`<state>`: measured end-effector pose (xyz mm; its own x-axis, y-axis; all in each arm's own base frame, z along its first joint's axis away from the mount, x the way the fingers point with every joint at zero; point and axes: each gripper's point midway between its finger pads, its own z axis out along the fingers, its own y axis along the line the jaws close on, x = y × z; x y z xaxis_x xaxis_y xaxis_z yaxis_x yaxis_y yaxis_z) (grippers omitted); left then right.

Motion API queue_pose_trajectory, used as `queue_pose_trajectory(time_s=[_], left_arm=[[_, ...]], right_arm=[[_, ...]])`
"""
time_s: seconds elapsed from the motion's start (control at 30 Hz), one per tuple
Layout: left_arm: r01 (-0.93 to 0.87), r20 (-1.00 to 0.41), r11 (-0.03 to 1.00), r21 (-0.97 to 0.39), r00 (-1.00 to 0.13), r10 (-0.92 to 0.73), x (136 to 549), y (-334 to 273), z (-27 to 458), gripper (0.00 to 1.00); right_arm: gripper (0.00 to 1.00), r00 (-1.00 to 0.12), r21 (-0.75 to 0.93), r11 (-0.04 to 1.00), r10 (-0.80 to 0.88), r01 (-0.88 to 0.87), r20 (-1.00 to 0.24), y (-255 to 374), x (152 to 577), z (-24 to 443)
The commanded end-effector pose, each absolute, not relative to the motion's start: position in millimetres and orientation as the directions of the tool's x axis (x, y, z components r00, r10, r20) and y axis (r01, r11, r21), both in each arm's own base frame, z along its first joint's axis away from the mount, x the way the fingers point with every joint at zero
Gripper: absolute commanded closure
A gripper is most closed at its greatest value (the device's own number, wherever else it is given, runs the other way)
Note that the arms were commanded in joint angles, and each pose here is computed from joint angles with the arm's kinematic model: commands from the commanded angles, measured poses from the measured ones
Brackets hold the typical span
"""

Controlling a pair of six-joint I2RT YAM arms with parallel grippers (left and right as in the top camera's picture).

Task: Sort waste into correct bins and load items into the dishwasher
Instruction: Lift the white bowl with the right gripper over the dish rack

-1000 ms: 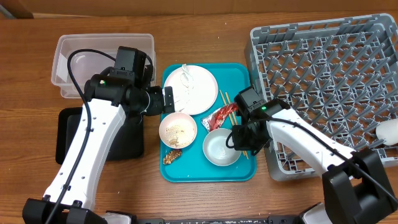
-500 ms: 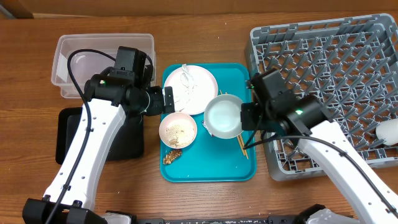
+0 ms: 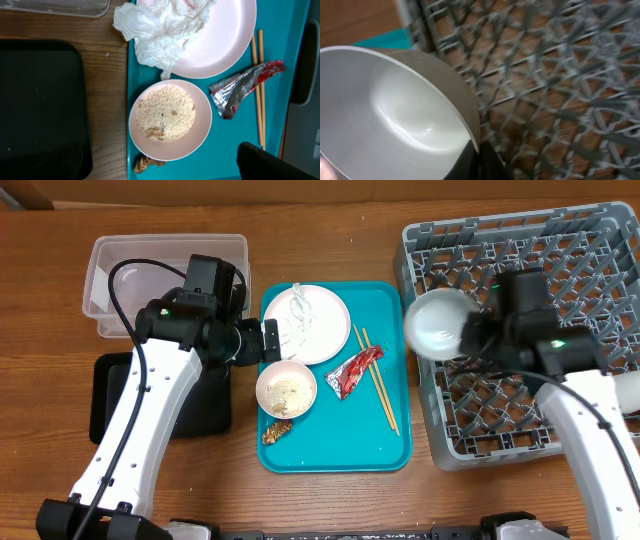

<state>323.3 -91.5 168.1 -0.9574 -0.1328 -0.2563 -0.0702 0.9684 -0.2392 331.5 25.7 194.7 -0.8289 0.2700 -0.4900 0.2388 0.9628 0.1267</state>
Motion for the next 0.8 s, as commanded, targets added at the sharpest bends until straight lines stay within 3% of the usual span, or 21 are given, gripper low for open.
queue_pose_trajectory(time_s=[0.0, 0.37, 0.63, 0.77], left_arm=[[-0.044, -0.283, 0.972, -0.232, -0.953, -0.111, 326, -91, 174, 0.0], [-0.042, -0.292, 0.971, -0.234, -0.95, -0.111, 329, -91, 175, 0.0], [-0.04, -0.3, 0.971, -0.236, -0.947, -0.112, 331, -91, 176, 0.0], [-0.04, -0.3, 0.971, -0.236, -0.947, -0.112, 330, -91, 176, 0.0]], right_arm=[[0.96, -0.757, 0.085, 0.95, 0.291, 0.299, -0.585, -10, 342, 222], [0.96, -0.534, -0.135, 0.79, 0.267, 0.598, -0.802, -129, 357, 271], [0.96, -0.405, -0.199, 0.608, 0.221, 0.768, -0.887, -191, 358, 298], [0.96, -0.377, -0.252, 0.447, 0.216, 0.858, -0.901, -227, 351, 293]])
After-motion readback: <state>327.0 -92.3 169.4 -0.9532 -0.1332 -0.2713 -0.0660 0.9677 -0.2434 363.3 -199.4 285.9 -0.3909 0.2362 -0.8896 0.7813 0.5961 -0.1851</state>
